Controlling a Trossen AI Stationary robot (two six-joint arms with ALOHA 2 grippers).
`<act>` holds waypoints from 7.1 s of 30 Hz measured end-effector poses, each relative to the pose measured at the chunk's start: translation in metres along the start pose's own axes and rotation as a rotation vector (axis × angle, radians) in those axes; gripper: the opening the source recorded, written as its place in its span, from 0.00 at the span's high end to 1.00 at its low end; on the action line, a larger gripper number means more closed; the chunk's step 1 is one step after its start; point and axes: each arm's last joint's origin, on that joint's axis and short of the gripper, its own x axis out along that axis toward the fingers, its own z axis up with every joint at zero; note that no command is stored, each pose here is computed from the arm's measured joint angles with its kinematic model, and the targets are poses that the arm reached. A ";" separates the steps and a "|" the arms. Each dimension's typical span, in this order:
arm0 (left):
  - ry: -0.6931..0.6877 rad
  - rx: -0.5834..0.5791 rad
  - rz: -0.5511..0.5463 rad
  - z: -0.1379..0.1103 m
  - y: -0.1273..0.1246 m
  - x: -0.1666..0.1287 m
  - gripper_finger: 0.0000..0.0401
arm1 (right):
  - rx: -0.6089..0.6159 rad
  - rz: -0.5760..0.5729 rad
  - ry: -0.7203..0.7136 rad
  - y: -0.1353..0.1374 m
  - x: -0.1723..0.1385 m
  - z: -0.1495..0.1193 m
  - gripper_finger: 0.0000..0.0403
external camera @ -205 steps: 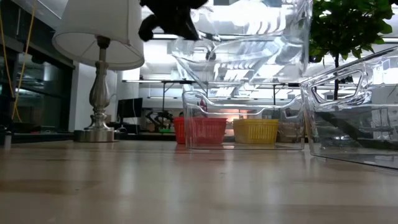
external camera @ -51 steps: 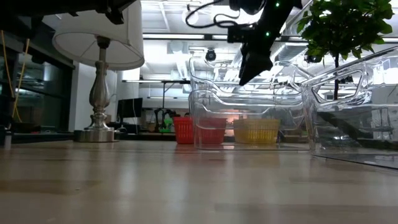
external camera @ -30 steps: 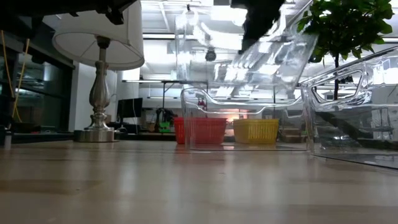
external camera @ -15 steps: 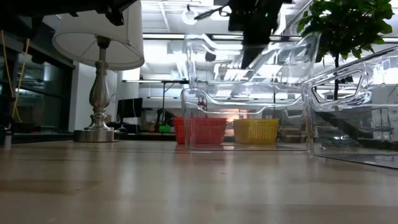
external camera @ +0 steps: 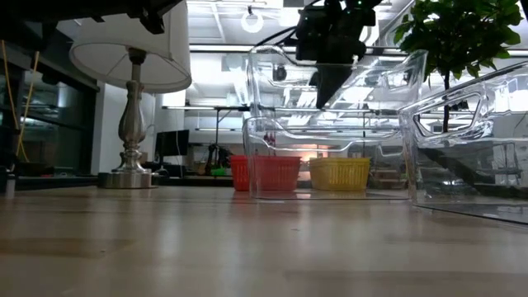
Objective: Stack baskets by color
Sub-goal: Stack the bottom left transparent bin on the top transparent bin, then stack the bottom transparent bin on the top transparent bins
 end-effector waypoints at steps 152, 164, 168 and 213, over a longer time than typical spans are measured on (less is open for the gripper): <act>0.064 0.033 -0.005 -0.007 0.000 0.001 1.00 | 0.206 -0.052 0.401 0.188 0.075 -0.139 0.98; 0.064 0.033 -0.005 -0.007 0.000 0.001 1.00 | 0.254 0.118 0.289 0.196 0.046 -0.126 1.00; 0.064 0.032 -0.006 -0.007 0.000 0.001 1.00 | 0.239 0.190 0.181 0.206 0.020 -0.103 1.00; -0.028 0.051 -0.155 0.028 -0.035 -0.033 1.00 | -0.043 -0.164 0.186 0.051 -0.044 0.079 1.00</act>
